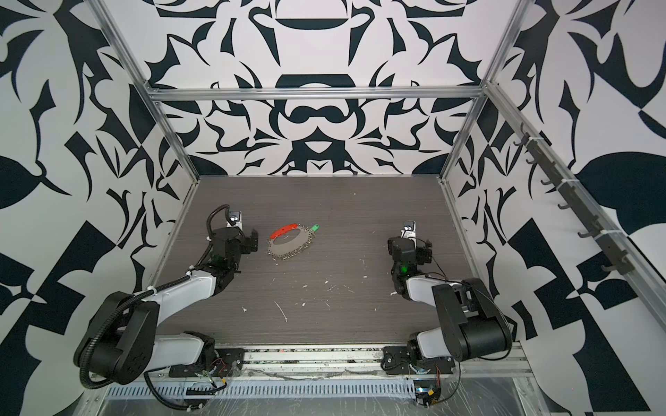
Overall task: Attach keys to a key ring
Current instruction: Reset both arms
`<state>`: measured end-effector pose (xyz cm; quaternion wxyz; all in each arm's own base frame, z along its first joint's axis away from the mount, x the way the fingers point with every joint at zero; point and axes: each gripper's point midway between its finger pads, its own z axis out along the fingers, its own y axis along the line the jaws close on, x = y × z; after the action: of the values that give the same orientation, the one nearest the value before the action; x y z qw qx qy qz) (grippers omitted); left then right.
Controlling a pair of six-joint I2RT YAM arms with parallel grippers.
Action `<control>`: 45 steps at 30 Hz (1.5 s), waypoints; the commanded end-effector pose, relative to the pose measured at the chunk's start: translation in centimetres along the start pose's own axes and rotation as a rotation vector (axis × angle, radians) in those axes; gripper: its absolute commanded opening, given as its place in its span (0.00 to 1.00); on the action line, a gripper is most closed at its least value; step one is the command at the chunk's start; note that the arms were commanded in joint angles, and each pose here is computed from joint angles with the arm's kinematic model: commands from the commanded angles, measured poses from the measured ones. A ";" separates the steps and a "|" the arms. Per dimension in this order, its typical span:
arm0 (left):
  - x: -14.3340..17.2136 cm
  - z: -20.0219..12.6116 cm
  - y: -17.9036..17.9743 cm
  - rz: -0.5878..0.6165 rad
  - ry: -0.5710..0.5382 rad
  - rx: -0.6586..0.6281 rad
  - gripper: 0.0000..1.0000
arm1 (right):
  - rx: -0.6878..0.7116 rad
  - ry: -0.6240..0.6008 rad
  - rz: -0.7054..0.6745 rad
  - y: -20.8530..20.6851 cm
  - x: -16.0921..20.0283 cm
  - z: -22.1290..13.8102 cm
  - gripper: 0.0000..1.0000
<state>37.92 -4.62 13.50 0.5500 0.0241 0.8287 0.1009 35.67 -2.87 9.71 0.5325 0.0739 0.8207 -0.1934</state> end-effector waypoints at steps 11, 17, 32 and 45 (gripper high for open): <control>-1.2 0.7 7.6 -0.217 -0.165 -0.034 0.99 | -0.170 -0.114 0.038 3.6 -0.6 0.9 1.00; -1.6 2.6 7.0 -0.191 -0.106 0.018 0.99 | -0.156 -0.120 0.059 3.1 -0.3 1.0 1.00; 3.3 0.2 7.0 -0.190 -0.010 -0.005 0.99 | -0.100 -0.100 0.071 2.4 -0.4 1.5 1.00; 5.1 3.5 8.0 -0.296 -0.055 -0.072 0.99 | -0.099 -0.100 0.072 2.3 -0.4 1.5 1.00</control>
<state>36.58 3.70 5.82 0.5434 -0.0875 0.8335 0.0482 36.94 -1.00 6.93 0.5562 0.0497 0.8184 -0.1357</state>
